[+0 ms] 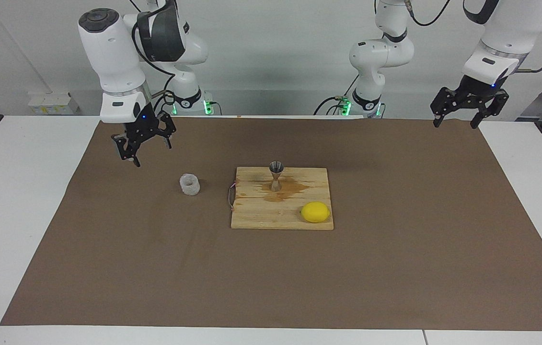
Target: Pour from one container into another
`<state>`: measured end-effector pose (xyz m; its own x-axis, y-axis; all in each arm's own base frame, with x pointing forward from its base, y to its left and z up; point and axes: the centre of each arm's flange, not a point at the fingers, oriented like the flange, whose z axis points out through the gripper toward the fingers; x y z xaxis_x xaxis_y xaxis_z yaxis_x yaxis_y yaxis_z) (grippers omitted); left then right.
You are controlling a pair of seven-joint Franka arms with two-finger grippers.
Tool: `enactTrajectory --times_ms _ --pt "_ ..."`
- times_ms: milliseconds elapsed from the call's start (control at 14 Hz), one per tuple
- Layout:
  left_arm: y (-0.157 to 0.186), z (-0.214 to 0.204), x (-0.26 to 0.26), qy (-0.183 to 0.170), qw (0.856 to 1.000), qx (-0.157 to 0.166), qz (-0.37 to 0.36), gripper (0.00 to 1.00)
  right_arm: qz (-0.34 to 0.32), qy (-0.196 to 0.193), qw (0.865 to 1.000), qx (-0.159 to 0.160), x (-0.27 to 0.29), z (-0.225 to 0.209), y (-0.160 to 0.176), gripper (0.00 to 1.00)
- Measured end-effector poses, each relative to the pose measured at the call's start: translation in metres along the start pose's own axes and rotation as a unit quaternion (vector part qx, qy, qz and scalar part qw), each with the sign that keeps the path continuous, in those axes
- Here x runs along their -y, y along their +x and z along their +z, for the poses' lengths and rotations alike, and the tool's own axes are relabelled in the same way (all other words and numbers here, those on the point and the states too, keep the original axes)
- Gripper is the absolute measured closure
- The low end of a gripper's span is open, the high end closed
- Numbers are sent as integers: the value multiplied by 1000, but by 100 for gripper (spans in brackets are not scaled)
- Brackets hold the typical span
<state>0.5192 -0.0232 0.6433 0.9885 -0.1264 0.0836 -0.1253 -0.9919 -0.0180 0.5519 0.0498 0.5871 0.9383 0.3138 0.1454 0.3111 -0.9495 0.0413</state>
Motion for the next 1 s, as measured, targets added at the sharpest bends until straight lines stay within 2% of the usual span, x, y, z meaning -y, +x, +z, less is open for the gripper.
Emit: enactTrajectory --times_ms 214,429,1000 --pt "0 0 0 0 1000 0 0 0 145 1 989 12 0 -17 -1 0" --pt "0 0 0 0 1000 0 0 0 228 0 973 22 -3 -34 -1 0" --pt "0 0 0 0 1000 0 0 0 252 -1 966 51 -15 -29 -3 0"
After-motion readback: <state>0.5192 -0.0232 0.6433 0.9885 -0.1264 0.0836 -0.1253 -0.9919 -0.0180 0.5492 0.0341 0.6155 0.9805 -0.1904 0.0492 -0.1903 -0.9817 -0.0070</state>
